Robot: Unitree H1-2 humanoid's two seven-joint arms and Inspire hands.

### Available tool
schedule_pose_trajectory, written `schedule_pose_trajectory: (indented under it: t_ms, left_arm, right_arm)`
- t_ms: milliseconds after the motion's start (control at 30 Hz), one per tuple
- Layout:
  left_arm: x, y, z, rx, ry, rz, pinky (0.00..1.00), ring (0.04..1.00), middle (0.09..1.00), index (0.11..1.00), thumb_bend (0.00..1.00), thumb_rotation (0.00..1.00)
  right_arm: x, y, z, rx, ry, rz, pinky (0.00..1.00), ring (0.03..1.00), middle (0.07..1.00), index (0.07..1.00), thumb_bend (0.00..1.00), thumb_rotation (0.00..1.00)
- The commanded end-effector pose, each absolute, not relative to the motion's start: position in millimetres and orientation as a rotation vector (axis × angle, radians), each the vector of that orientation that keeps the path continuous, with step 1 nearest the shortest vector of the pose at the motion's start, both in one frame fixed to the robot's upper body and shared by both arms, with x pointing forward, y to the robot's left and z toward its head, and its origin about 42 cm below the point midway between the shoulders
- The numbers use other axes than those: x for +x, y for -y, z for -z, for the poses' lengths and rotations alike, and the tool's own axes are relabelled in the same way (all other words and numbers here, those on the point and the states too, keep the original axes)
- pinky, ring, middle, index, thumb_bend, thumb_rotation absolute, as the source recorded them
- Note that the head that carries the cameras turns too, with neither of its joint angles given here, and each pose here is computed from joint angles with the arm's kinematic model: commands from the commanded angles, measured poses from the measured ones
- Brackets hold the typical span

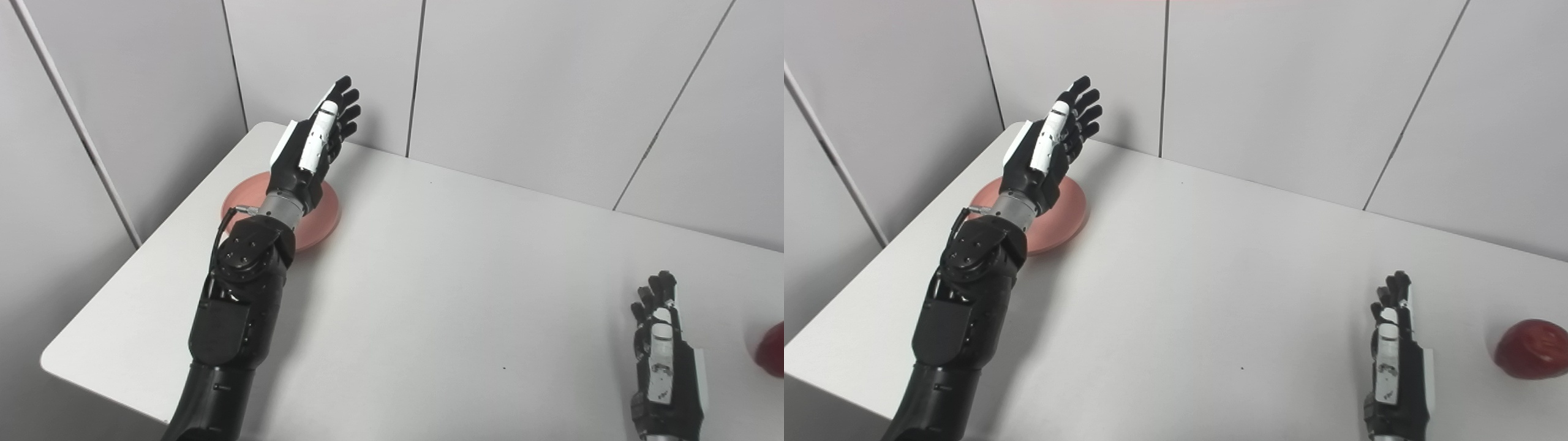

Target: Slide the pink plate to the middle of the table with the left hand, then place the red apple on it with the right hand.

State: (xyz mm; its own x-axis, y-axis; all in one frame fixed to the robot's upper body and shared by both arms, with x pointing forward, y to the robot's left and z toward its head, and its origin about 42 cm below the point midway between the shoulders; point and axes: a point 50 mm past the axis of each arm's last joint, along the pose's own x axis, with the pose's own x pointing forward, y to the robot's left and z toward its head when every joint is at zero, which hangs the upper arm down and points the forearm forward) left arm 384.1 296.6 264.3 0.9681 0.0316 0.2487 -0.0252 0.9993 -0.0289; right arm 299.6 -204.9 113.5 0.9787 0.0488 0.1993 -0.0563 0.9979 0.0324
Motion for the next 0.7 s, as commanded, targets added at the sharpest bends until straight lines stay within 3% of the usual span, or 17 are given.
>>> schedule_pose_trajectory:
  t_ms: [0, 667]
  left_arm:
    - [392.2, -302.1, -301.3, -0.006, 0.386, -0.035, 0.94, 0.942, 0.948, 0.923, 0.40, 1.00]
    - [408.6, -384.0, -325.4, -0.007, 0.337, -0.207, 0.90, 0.909, 0.909, 0.887, 0.36, 1.00]
  right_arm:
    - [278.5, 219.8, -71.9, 0.024, 0.080, -0.036, 1.00, 1.000, 1.000, 1.000, 0.17, 1.00]
    - [279.7, 224.2, -71.7, 0.028, 0.082, -0.045, 1.00, 1.000, 1.000, 1.000, 0.17, 1.00]
